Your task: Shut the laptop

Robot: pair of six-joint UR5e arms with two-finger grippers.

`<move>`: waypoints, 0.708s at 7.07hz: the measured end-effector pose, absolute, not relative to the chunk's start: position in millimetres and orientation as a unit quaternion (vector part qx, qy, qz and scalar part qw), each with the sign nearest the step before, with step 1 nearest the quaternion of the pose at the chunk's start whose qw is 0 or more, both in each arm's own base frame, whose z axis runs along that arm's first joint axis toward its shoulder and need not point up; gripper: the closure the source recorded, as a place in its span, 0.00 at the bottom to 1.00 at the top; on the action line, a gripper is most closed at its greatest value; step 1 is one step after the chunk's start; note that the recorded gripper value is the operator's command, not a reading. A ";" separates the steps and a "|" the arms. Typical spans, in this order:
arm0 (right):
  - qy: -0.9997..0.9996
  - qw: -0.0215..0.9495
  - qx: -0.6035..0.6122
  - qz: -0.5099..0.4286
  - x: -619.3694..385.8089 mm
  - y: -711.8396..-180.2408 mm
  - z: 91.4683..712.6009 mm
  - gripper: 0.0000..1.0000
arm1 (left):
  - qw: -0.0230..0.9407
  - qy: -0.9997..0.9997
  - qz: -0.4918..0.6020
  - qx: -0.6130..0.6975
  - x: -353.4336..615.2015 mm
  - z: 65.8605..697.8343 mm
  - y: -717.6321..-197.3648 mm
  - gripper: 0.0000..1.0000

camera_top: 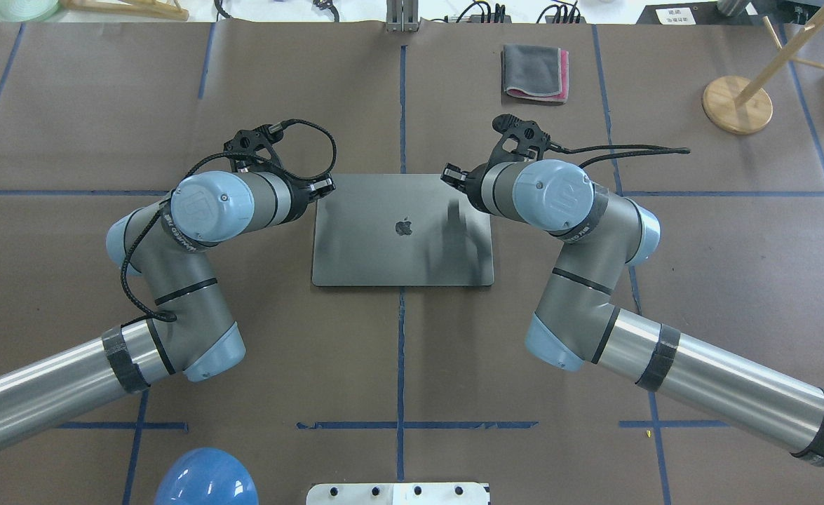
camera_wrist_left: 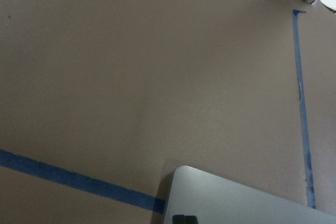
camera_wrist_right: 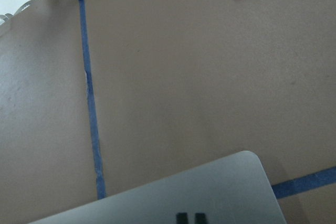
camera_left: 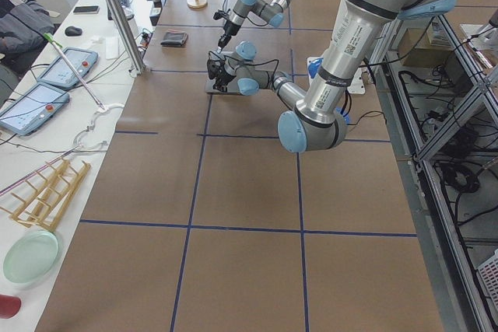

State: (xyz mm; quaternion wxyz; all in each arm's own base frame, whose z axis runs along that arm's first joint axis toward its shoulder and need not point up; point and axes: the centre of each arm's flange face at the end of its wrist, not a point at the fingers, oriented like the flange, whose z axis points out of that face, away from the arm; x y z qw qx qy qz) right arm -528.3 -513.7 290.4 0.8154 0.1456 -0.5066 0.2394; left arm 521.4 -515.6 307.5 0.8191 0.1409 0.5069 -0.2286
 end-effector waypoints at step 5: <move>-0.422 0.898 0.075 0.097 -396.3 -506.6 269.5 0.00 | 0.905 0.416 -0.069 0.052 372.9 298.5 -511.9 0.00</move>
